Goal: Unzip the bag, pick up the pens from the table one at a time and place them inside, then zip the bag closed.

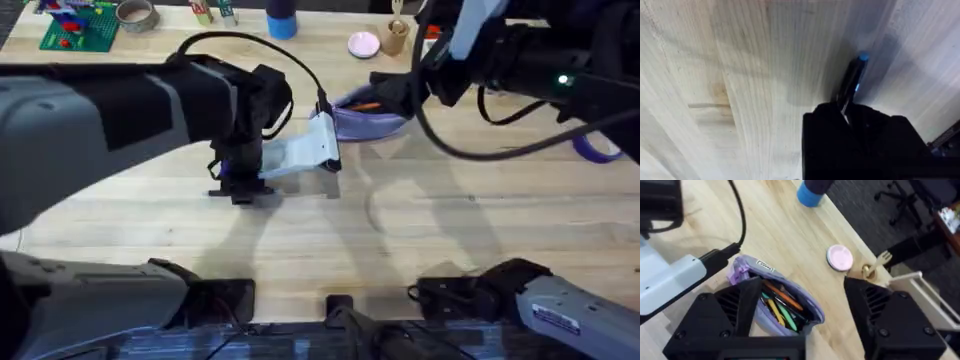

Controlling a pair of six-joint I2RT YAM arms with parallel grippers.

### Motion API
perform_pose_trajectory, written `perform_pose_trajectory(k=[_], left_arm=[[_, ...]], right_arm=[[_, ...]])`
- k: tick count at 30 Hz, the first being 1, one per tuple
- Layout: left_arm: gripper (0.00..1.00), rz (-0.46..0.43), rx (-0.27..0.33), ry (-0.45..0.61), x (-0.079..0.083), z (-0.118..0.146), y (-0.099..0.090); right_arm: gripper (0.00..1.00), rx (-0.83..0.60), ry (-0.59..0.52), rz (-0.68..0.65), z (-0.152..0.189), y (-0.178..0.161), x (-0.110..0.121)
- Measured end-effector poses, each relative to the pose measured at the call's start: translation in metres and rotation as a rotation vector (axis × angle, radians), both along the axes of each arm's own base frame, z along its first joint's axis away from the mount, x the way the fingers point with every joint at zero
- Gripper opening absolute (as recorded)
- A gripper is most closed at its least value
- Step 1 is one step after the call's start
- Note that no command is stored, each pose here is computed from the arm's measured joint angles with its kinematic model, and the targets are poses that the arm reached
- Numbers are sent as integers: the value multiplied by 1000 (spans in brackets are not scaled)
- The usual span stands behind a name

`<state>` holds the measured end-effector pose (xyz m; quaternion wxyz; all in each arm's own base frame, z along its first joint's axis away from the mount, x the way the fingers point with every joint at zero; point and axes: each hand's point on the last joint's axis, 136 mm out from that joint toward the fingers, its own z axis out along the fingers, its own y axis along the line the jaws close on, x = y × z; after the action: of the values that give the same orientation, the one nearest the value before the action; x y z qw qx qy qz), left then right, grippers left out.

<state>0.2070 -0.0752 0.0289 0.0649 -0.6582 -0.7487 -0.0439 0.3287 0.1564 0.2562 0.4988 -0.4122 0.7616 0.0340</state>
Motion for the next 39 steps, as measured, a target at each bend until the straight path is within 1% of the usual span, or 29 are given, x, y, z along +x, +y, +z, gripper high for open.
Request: perform_pose_trajectory(k=[7, 10, 12, 13, 16, 24, 31, 35, 36, 37, 38, 39], left_arm=[[40, 7, -3, 18, 3, 1, -2], [41, 8, -12, 14, 7, 2, -5], [40, 9, -39, -11, 17, 4, -12], [40, 9, -90, -57, 36, 13, -26], [40, 8, -119, -85, 47, 24, -34], [41, 2, -166, -166, 76, 63, -49], [41, -6, -237, -310, 113, 112, -67], [41, -15, -306, -413, 137, 146, -82], [42, -20, -365, -476, 150, 168, -93], [42, -19, -384, -497, 153, 174, -98], [42, -15, -440, -527, 158, 185, -111], [42, -20, -461, -525, 157, 186, -117]], right_arm=[[996, 134, 73, -194, 0, -40, 16], [996, 168, 86, -253, 1, -57, 21], [996, 184, 90, -285, 1, -67, 23], [995, 195, 89, -317, 2, -77, 25], [995, 202, 85, -335, 4, -84, 26], [995, 205, 108, -403, -1, -107, 25], [995, 200, 164, -493, -14, -135, 20], [996, 202, 169, -534, -16, -149, 19], [996, 204, 167, -552, -16, -155, 19], [996, 204, 167, -554, -16, -156, 19], [995, 204, 166, -556, -16, -157, 19], [995, 204, 167, -556, -16, -157, 19]])
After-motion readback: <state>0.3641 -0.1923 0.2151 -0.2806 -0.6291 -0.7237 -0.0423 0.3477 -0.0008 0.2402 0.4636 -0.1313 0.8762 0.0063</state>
